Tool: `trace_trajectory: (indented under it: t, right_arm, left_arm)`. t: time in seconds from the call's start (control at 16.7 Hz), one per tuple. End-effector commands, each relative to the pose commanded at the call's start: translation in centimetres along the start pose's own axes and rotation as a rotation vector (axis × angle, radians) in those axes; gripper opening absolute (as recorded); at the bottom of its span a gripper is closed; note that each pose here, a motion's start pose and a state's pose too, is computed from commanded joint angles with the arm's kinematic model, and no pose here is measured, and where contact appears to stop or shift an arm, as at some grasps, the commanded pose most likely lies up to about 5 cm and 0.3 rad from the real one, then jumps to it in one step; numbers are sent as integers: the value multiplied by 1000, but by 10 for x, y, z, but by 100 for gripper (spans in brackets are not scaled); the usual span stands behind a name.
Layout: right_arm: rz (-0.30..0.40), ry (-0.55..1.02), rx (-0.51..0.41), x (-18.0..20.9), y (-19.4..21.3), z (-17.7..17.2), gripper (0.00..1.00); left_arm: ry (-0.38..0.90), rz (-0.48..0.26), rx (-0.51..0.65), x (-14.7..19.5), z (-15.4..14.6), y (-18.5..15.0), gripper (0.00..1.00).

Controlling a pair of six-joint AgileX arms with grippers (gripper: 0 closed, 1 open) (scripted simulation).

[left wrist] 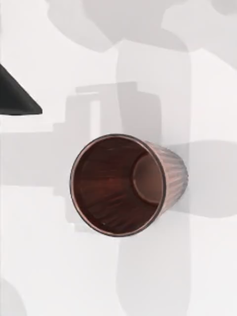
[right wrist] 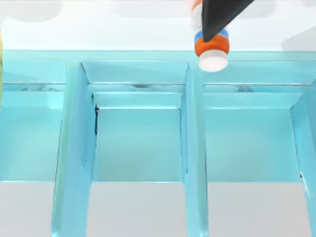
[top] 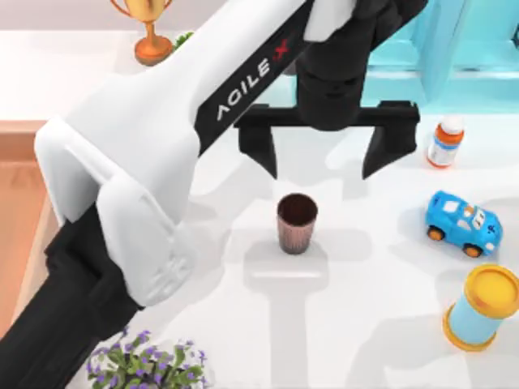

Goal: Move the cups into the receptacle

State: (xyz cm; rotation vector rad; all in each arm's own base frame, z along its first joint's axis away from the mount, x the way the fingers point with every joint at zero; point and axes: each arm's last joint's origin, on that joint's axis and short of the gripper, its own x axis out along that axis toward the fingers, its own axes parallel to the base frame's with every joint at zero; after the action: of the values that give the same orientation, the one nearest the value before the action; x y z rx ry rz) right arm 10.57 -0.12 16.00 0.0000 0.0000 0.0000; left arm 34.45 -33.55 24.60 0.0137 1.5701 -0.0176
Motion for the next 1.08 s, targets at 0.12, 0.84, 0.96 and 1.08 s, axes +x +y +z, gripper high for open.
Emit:
trace_trajectory:
  t: [0.12, 0.84, 0.96, 1.08]
  right_arm:
    - [0, 0, 0, 0, 0, 0, 100]
    - [0, 0, 0, 0, 0, 0, 100]
    - [0, 0, 0, 0, 0, 0, 100]
    - [0, 0, 0, 0, 0, 0, 100]
  left_arm:
    - [0, 0, 0, 0, 0, 0, 100]
    - [6, 5, 0, 58, 9, -6, 100]
    - [7, 6, 0, 76, 6, -5, 100]
    - [5, 5, 0, 90, 4, -4, 100]
